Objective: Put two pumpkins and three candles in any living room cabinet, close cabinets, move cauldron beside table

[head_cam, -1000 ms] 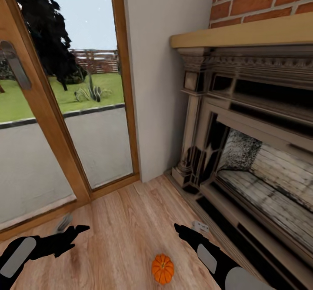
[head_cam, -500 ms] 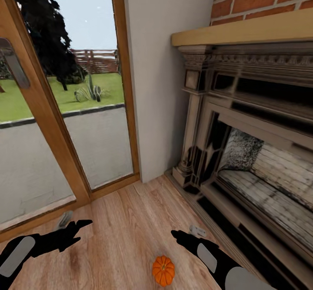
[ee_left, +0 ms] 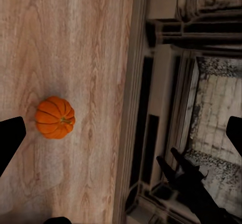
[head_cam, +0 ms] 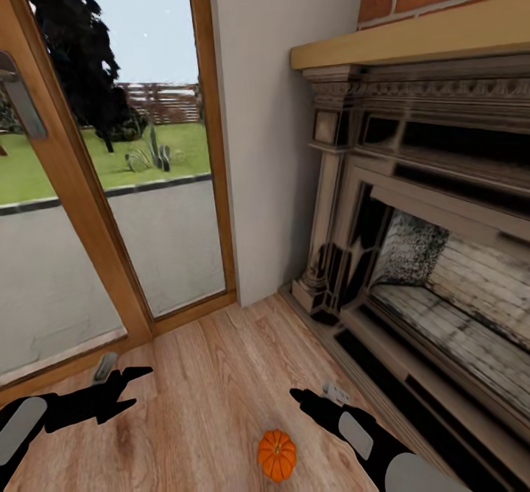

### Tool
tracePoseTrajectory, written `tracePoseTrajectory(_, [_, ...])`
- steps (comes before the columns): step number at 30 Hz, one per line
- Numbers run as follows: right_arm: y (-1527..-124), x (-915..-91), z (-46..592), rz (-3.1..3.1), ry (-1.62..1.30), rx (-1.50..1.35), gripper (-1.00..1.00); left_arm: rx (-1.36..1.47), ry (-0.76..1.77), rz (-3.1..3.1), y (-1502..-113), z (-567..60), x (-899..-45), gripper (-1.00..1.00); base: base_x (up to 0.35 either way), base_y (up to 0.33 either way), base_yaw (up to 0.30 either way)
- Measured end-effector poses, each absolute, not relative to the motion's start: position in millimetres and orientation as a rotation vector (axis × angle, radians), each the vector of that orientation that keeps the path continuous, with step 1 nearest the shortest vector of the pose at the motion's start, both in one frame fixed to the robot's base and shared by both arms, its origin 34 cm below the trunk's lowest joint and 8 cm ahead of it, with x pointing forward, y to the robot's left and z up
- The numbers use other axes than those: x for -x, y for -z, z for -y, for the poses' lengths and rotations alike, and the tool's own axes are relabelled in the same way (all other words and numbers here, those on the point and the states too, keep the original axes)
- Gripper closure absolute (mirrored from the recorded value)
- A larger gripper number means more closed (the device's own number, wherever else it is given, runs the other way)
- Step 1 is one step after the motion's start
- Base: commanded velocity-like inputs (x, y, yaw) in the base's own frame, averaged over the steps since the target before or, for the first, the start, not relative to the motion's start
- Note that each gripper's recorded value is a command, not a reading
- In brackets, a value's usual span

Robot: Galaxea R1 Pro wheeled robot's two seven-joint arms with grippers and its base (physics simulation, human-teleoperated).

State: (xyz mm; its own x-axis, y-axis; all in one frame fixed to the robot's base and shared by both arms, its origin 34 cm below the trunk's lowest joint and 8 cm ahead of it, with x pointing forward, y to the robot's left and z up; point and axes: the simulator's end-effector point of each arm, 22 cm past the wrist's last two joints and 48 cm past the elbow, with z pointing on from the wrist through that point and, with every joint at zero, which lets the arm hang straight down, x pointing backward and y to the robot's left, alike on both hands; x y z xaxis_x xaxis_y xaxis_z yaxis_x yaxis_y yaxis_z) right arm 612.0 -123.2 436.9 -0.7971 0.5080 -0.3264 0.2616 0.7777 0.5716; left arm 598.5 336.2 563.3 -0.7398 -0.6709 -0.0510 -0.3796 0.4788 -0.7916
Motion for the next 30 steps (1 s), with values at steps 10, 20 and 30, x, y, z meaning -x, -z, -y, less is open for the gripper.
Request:
tracePoseTrajectory(10, [-413, -600, 124, -2.542, -0.737, -0.599, -1.00, 0.884, 1.266, -2.292, -560, -324, -601, -1.00, 0.000, 0.000, 0.000])
tracePoseTrajectory(20, [-397, -601, 122, -2.508, -0.791, -0.695, -1.00, 0.830, 1.429, -2.164, -567, -311, -603, -1.00, 0.000, 0.000, 0.000])
tracePoseTrajectory(30, [-377, -599, 124, -2.496, -0.795, -0.700, -1.00, 0.817, 1.463, -2.136, -552, -308, -600, -1.00, 0.000, 0.000, 0.000])
